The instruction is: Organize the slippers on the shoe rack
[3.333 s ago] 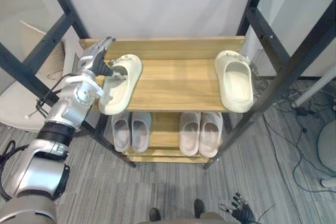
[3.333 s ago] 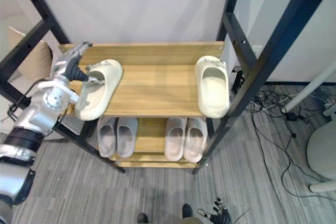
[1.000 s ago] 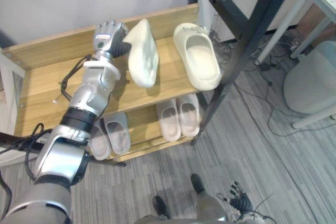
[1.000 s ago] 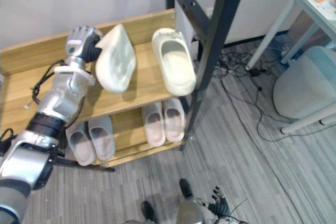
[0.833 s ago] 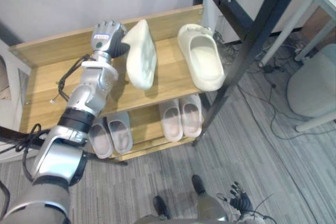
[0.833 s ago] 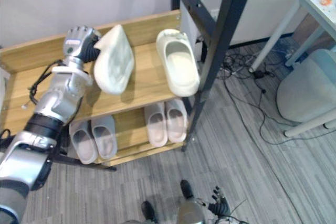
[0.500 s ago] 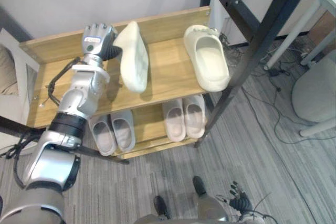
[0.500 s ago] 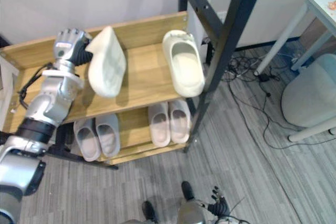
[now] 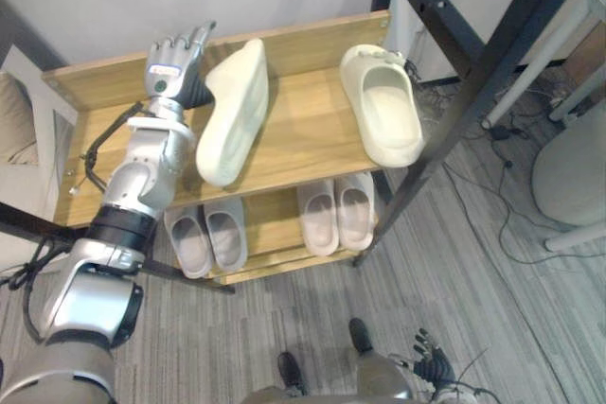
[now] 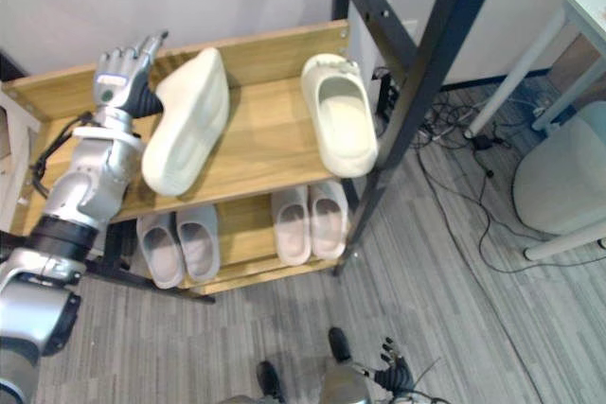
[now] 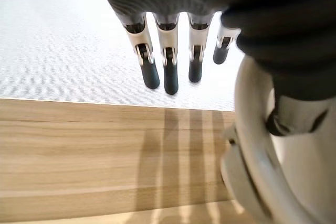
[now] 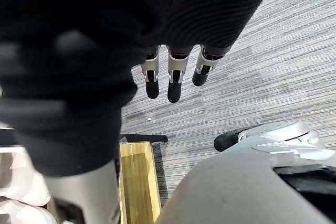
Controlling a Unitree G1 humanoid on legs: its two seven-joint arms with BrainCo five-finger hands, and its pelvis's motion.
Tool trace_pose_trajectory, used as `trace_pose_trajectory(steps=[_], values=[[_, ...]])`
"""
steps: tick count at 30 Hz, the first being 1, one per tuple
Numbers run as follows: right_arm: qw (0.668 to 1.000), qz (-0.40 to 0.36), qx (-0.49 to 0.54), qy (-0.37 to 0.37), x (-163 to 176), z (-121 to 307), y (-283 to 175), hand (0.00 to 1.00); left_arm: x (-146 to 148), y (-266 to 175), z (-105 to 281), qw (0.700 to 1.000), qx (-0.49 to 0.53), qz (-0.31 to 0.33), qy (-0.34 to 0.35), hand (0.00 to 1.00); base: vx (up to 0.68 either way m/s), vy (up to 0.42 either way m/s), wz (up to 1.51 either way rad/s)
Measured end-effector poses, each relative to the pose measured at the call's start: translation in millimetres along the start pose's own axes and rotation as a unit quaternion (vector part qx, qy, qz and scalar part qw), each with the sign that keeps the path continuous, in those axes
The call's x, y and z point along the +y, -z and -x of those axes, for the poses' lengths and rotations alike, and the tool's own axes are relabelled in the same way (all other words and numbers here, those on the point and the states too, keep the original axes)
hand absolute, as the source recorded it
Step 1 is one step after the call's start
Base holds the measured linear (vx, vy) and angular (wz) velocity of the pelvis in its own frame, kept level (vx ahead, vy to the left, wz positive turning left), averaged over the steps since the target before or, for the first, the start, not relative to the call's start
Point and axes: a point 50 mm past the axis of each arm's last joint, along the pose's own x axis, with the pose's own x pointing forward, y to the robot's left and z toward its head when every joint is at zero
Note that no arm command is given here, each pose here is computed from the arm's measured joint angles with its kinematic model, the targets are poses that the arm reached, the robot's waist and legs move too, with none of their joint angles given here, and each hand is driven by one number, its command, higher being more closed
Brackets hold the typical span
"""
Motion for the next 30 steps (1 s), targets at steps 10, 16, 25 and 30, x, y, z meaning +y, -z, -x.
trace_pose_trajectory(steps=[10, 16, 25, 30], values=[[1.0, -0.001, -0.003, 0.001, 0, 0, -1, 0.0, -8, -19, -3, 0.999, -0.004, 0.055, 0.001, 0.0, 0.0, -0.006, 0.0], [1.0, -0.001, -0.001, 0.001, -1, 0, -1, 0.0, -8, -38, -10, 0.994, -0.01, 0.105, -0.006, 0.0, 0.0, 0.0, 0.0], [1.0, -0.001, 0.007, 0.002, -1, 0, 2, 0.0, -19, -68, -13, 0.985, -0.017, 0.169, 0.008, 0.0, 0.0, -0.007, 0.06], [0.999, 0.003, 0.033, 0.005, -4, 1, 12, 0.0, -26, -76, -12, 0.979, -0.004, 0.204, 0.02, 0.0, -0.03, -0.026, 0.07]])
